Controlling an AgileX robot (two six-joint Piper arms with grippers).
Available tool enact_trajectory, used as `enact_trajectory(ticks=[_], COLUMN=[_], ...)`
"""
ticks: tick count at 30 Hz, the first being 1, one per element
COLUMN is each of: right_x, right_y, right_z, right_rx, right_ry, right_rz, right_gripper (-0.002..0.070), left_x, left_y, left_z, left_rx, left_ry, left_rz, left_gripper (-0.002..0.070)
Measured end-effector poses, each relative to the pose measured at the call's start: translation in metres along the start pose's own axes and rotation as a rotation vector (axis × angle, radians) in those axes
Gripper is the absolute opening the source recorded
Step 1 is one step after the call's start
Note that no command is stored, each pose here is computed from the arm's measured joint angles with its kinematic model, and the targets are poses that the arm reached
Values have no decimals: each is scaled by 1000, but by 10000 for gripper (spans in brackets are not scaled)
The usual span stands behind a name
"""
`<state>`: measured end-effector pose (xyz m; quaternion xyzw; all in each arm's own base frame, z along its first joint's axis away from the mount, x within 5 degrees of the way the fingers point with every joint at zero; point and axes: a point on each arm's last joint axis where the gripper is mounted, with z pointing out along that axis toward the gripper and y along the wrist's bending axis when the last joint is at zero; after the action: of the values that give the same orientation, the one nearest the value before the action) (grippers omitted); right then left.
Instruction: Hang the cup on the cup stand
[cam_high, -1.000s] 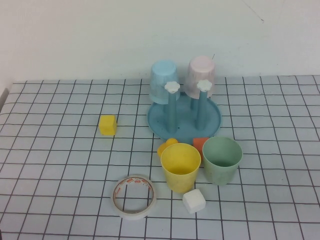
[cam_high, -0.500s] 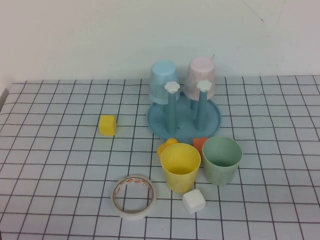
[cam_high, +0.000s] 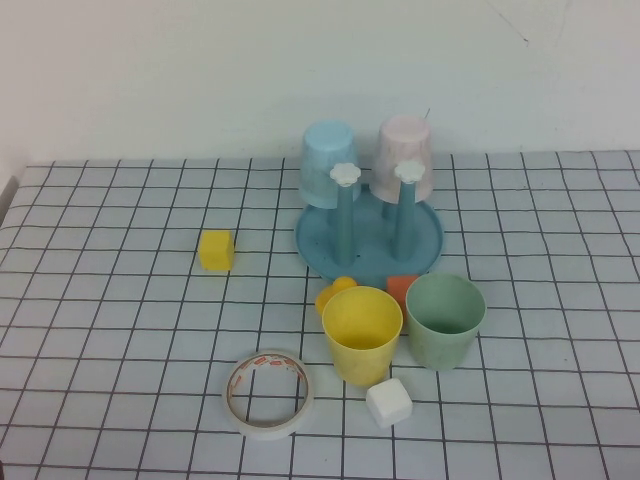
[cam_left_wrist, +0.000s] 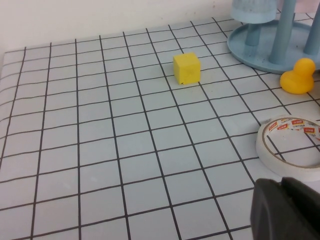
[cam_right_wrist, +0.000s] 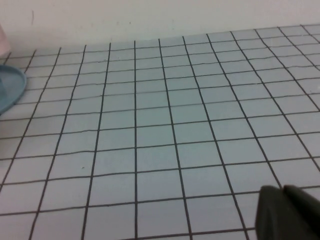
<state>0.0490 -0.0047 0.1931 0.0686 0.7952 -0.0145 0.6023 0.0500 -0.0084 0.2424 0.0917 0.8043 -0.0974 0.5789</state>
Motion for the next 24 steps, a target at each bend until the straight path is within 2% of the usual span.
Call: enact_trajectory(ticks=[8,24], right_x=[11,20], right_y=[0,1], right_z=[4,8], right_rx=[-41,-62], right_ry=[33,41], right_rz=[-86,-26], right_gripper=[-1,-1], left_x=[0,0], left_y=[0,0], left_z=[0,0], left_rx=[0,0], left_ry=[0,0], left_rz=[0,0], left_gripper=[-1,-1])
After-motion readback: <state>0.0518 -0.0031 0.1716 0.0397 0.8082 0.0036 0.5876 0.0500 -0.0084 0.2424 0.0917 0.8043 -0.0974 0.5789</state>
